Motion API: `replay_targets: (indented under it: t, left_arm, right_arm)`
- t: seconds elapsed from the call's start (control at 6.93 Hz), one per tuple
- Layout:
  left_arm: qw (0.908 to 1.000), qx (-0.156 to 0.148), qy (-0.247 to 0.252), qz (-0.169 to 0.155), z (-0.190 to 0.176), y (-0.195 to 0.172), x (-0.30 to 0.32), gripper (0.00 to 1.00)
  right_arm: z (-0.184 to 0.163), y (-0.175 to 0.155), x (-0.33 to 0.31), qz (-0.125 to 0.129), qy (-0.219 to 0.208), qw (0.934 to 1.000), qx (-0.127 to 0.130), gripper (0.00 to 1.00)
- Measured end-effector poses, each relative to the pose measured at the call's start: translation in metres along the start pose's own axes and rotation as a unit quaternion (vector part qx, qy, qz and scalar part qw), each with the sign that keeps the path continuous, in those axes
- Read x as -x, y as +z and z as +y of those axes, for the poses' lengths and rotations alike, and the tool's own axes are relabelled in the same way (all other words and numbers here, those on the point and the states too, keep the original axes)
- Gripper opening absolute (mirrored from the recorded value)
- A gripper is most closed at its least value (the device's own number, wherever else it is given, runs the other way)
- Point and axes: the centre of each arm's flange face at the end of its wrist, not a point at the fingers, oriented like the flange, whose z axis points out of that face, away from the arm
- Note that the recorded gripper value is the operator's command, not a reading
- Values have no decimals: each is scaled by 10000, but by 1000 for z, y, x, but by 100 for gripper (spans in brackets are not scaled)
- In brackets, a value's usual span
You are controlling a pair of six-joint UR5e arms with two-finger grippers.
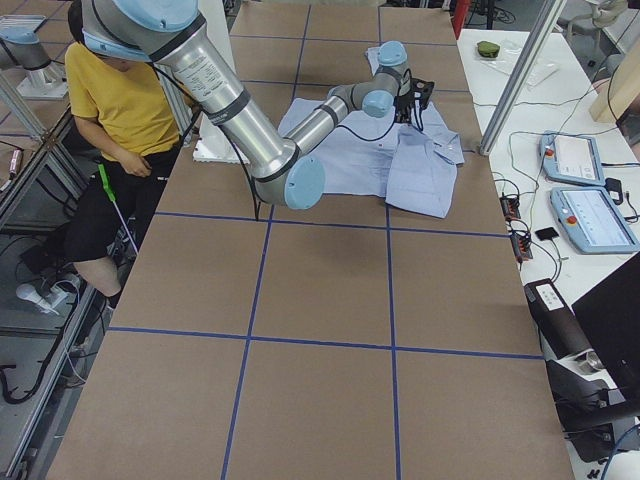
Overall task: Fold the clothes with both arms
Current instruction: 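Fold the held sleeve across the shirt toward the collar with the right gripper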
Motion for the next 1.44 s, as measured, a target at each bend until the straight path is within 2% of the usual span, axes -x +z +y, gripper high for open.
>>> replay_targets:
  t: [0.29,0.58,0.72,1.01,1.44]
  left_arm:
    - [10000,-1,1,-2,0,0,0,99]
    - [10000,10,-6,-2,1,1,0,99]
    - [10000,3,4,0,0,0,-1,99]
    - [10000,11,28,11,-1,3,0,99]
    - [10000,88,-32,29,4,11,5,99]
  right_arm:
    - [53,18,62,-121,-44,9998,-144,0]
    - [74,31,86,-244,-70,9994,-249,0]
    - [79,39,90,-286,-55,9992,-289,99]
    - [96,53,91,-289,-76,9985,-460,100]
    - [137,56,117,-410,86,9971,-631,100]
